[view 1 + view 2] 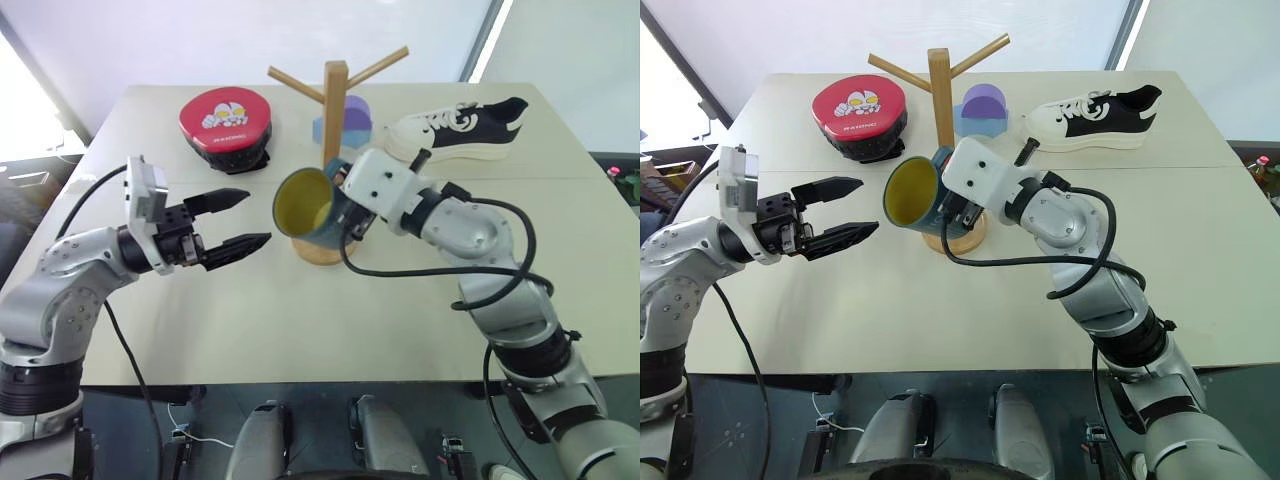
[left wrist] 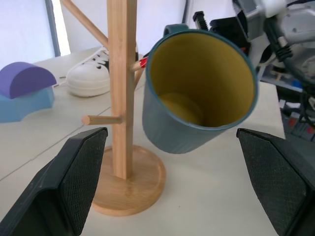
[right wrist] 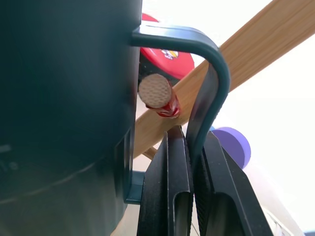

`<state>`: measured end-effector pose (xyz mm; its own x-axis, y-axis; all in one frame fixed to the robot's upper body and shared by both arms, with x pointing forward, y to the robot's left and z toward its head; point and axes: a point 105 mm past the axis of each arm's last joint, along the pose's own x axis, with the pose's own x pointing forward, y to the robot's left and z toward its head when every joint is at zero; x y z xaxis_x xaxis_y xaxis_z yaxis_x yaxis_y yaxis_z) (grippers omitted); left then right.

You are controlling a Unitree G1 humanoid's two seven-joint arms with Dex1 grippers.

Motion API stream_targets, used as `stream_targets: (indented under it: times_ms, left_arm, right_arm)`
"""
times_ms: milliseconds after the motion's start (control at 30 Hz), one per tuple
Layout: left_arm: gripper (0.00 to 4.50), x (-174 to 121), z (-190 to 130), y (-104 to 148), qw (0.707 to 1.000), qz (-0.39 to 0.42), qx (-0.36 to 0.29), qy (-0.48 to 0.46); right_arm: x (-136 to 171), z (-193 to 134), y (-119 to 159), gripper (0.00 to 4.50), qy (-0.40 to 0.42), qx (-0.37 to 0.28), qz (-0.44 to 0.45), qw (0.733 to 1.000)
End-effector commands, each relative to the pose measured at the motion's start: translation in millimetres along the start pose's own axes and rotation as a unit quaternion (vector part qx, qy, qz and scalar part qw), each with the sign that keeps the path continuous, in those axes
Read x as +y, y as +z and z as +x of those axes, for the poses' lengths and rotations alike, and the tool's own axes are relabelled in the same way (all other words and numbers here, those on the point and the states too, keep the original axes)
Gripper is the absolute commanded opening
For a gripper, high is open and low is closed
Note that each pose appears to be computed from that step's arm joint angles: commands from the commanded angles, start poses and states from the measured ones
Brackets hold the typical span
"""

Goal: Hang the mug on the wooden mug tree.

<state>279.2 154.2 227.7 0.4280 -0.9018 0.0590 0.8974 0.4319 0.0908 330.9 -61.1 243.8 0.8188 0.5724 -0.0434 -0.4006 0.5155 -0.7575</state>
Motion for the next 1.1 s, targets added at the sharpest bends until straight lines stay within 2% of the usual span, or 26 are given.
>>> stream_targets:
  times_ms: [33, 200, 300, 400, 633, 767, 833, 933, 1100]
  left_arm:
    - [4.5, -3, -2, 18, 0.999, 0.027, -0.017, -0.004]
    - [4.5, -1, -1, 23, 0.999, 0.033, -0.026, 0.0]
    - [4.5, -1, 0, 23, 0.999, 0.035, -0.027, 0.0]
    - [4.5, -1, 1, 23, 0.999, 0.035, -0.028, 0.001]
    - [4.5, 7, -2, 18, 0.999, 0.019, -0.035, 0.025]
    - [4.5, 22, -10, 11, 0.997, -0.006, -0.041, 0.069]
    - [4.5, 36, -20, -3, 0.993, -0.016, -0.025, 0.118]
    - [4.5, 50, -31, -16, 0.984, -0.03, -0.025, 0.172]
    - [4.5, 80, -59, -53, 0.948, -0.012, 0.001, 0.317]
  right_arm:
    - [-12, 0, 10, 0.06, -0.03, -0.01, -0.01, 0.999]
    - [-10, 3, 10, 0.06, -0.026, -0.01, -0.008, 1.0]
    - [-11, 3, 10, 1.05, -0.03, -0.009, -0.014, 0.999]
    - [-14, 1, 12, 2.46, -0.037, -0.013, -0.024, 0.999]
    - [-30, -21, 13, 2.46, -0.044, -0.038, -0.036, 0.998]
    - [-30, -41, 17, 2.46, -0.009, -0.089, -0.007, 0.996]
    - [-25, -55, 2, 2.46, 0.017, -0.086, 0.025, 0.996]
    - [-26, -69, -18, 2.46, 0.012, -0.081, 0.085, 0.993]
    - [-33, -93, -85, 2.46, -0.082, -0.048, 0.228, 0.969]
